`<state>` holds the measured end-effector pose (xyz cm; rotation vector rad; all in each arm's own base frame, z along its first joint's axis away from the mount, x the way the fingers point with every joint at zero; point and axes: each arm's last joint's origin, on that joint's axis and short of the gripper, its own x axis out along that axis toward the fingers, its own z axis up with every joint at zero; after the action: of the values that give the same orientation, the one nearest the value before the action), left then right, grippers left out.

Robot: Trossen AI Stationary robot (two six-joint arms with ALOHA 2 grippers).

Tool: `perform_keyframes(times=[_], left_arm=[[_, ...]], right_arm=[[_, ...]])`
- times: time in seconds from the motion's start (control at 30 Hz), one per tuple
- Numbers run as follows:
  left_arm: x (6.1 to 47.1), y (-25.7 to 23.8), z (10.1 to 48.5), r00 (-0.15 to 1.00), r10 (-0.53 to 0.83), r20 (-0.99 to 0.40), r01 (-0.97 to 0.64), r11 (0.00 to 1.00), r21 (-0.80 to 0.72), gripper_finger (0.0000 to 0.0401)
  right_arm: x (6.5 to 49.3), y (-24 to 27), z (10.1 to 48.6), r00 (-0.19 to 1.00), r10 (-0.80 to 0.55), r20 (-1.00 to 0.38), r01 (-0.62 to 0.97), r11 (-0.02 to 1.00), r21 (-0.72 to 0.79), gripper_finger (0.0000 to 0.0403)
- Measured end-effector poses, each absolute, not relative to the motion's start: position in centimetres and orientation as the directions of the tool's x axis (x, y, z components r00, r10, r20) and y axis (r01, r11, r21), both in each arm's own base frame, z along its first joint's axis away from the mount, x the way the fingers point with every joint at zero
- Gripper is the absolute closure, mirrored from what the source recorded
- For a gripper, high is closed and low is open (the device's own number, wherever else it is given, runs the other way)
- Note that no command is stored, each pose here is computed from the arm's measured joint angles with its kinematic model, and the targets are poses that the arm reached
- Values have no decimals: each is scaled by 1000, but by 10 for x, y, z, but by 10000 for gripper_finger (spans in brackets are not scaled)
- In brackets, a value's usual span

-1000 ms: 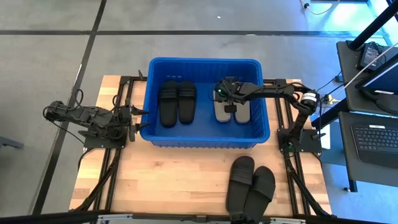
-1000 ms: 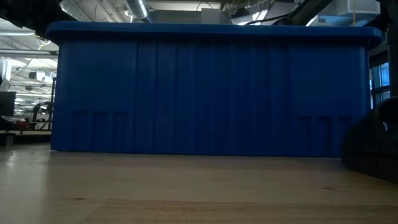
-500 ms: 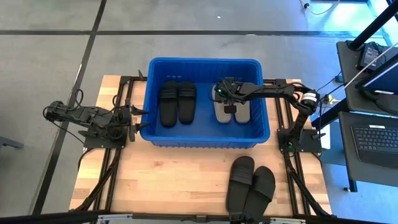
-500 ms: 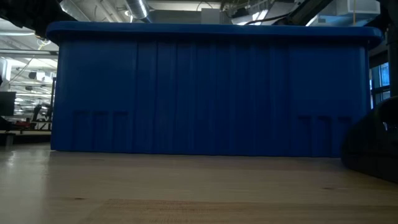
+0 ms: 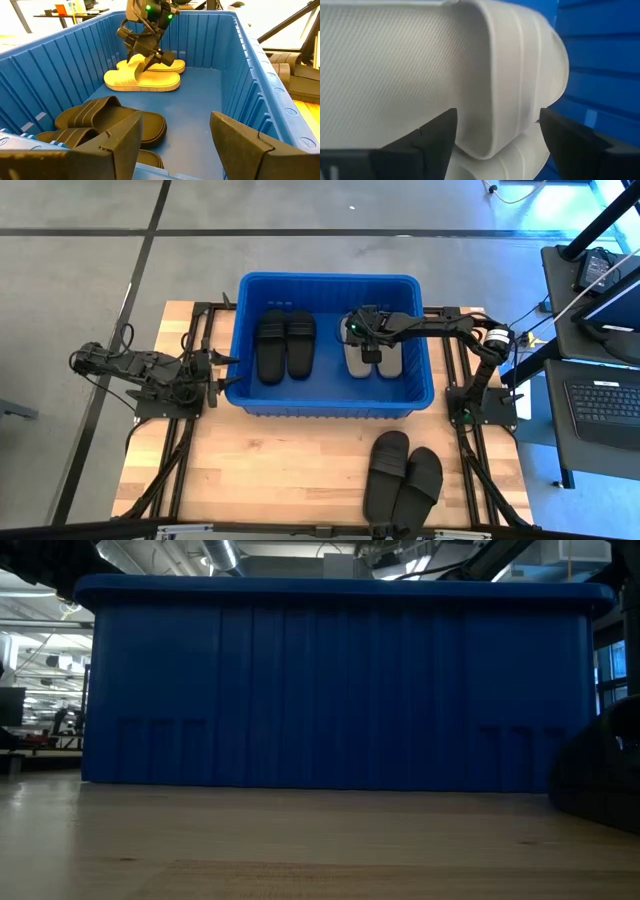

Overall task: Pick and place slides into bin
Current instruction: Put the black slipper into the blue container

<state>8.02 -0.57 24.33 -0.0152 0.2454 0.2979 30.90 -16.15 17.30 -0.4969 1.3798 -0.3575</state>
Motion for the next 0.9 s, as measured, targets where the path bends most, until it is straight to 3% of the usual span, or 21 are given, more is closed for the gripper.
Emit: perform_keyframes(times=[0.5, 0.9], left_arm=[[80, -6, 243, 926, 289, -242, -292, 956, 22, 174], [79, -5, 240, 918, 291, -270, -291, 956, 40, 174]], right_arm=[[308, -158, 174, 154, -510, -846, -62, 850, -524, 119], [298, -142, 206, 218, -474, -853, 16, 876, -483, 119]])
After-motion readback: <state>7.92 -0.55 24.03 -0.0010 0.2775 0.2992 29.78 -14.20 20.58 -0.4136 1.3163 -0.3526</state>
